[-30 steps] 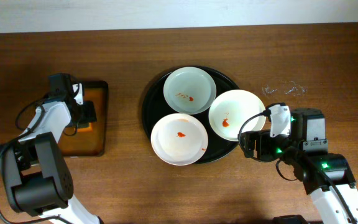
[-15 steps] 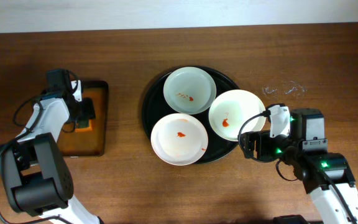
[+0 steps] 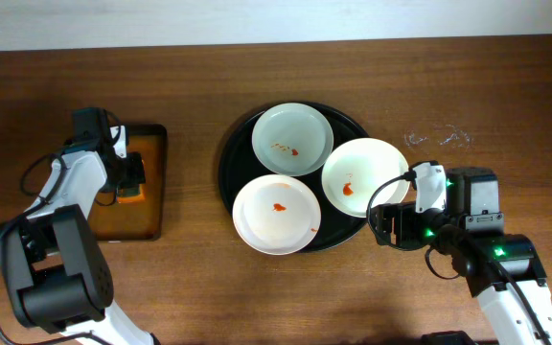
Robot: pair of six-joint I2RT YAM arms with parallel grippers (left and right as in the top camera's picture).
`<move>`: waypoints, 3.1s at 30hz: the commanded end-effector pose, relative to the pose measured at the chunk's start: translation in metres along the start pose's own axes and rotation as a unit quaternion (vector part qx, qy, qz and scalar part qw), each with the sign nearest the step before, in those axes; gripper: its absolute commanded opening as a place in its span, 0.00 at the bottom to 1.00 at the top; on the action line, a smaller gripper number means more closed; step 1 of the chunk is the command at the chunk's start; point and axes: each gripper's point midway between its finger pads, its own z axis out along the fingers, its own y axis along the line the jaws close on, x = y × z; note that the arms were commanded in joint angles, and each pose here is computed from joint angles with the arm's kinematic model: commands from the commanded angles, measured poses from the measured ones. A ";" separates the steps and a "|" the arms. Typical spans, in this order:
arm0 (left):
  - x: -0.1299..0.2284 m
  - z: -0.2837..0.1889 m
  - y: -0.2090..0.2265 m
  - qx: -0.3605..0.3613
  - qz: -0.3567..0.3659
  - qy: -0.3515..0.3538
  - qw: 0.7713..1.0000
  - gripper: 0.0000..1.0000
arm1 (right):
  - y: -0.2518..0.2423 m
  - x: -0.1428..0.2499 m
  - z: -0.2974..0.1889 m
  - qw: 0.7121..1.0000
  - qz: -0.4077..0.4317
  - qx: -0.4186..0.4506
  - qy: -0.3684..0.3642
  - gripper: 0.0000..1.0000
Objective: Clean dirty plates on tray and stack at the side
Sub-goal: 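Lower the left gripper and grasp the green-orange sponge, then lift the sponge with the left gripper out of the tray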
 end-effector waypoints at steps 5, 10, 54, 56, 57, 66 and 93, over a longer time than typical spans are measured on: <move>-0.004 -0.001 0.003 -0.001 -0.002 -0.004 1.000 0.08 | 0.004 -0.005 -0.004 1.000 0.000 -0.004 -0.006 0.99; -0.004 -0.001 0.003 -0.001 -0.002 -0.004 1.000 0.01 | 0.004 -0.005 -0.004 1.000 0.000 -0.004 -0.006 0.99; 0.013 0.005 0.005 -0.008 -0.001 0.040 0.999 0.42 | 0.003 -0.004 -0.003 1.000 0.000 -0.004 -0.004 0.99; 0.016 0.009 0.005 -0.008 -0.001 0.045 0.999 0.42 | 0.003 -0.004 -0.003 1.000 0.000 -0.004 -0.004 0.99; 0.019 0.013 0.004 -0.008 -0.001 0.052 0.999 0.36 | 0.003 -0.004 -0.003 1.000 0.000 -0.004 -0.004 0.99; 0.014 0.007 0.004 -0.006 -0.001 0.053 0.999 0.00 | 0.003 -0.004 -0.003 1.000 0.000 -0.004 -0.004 0.99; -0.042 -0.124 -0.009 0.290 0.078 -0.151 0.942 0.00 | 0.003 -0.004 -0.003 1.000 0.001 -0.004 -0.002 0.99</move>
